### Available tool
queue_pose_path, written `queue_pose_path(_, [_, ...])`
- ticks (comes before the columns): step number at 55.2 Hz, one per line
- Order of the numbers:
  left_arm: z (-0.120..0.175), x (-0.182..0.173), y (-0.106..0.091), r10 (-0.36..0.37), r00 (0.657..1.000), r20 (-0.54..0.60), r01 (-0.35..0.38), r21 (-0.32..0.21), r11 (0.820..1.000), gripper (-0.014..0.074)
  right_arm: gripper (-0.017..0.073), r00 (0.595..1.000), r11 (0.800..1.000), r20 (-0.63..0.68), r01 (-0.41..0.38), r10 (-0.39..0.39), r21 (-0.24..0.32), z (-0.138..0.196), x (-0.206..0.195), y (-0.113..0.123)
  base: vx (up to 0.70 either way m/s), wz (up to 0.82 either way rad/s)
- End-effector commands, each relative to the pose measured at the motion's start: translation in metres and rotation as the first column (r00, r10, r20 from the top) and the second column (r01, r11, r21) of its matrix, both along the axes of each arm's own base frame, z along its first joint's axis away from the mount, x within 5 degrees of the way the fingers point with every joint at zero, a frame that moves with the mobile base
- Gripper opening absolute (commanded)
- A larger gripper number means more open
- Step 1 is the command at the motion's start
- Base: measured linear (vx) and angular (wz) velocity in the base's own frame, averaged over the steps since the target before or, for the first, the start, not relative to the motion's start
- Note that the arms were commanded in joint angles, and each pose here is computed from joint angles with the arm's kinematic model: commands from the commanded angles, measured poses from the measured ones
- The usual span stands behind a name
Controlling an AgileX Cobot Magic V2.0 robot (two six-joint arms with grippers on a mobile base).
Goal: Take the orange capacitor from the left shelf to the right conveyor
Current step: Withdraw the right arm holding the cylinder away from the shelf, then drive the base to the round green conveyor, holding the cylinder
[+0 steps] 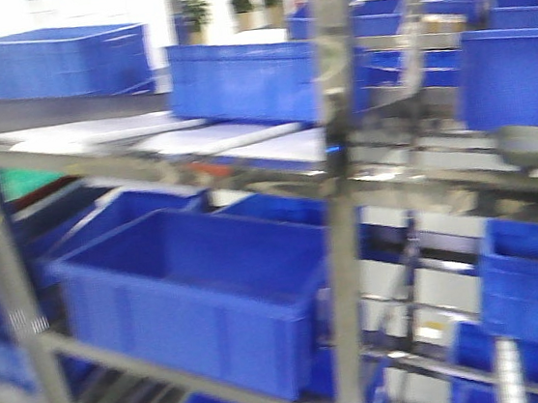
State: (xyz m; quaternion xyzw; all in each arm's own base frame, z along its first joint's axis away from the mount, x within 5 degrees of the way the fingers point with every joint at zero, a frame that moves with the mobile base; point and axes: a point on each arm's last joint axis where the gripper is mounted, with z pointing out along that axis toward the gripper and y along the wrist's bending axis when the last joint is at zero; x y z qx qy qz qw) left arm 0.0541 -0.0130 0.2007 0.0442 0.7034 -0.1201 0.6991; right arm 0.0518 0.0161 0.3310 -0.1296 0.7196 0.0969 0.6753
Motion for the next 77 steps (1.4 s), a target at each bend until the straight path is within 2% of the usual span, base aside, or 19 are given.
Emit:
queue_pose_path(1, [0.0178, -0.0025, 0.0005, -0.002, 0.994, 0.112, 0.007, -0.037, 0.999, -0.0006, -0.0008, 0.994, 1.0, 0.109, -0.005, 0.002, 0.028, 0.017, -0.0005, 0.0001, -0.21, 0.72])
queue_pose_path(31, [0.0178, -0.0025, 0.0005, -0.002, 0.994, 0.112, 0.007, -0.037, 0.999, -0.0006, -0.0008, 0.994, 1.0, 0.109, -0.005, 0.002, 0.028, 0.017, -0.0005, 0.0001, -0.18, 0.66])
queue_pose_path(77, [0.0178, -0.0025, 0.0005, -0.002, 0.994, 0.112, 0.007, -0.037, 0.999, -0.0006, -0.0008, 0.994, 1.0, 0.109, -0.005, 0.002, 0.028, 0.017, -0.0005, 0.0001, -0.04, 0.46])
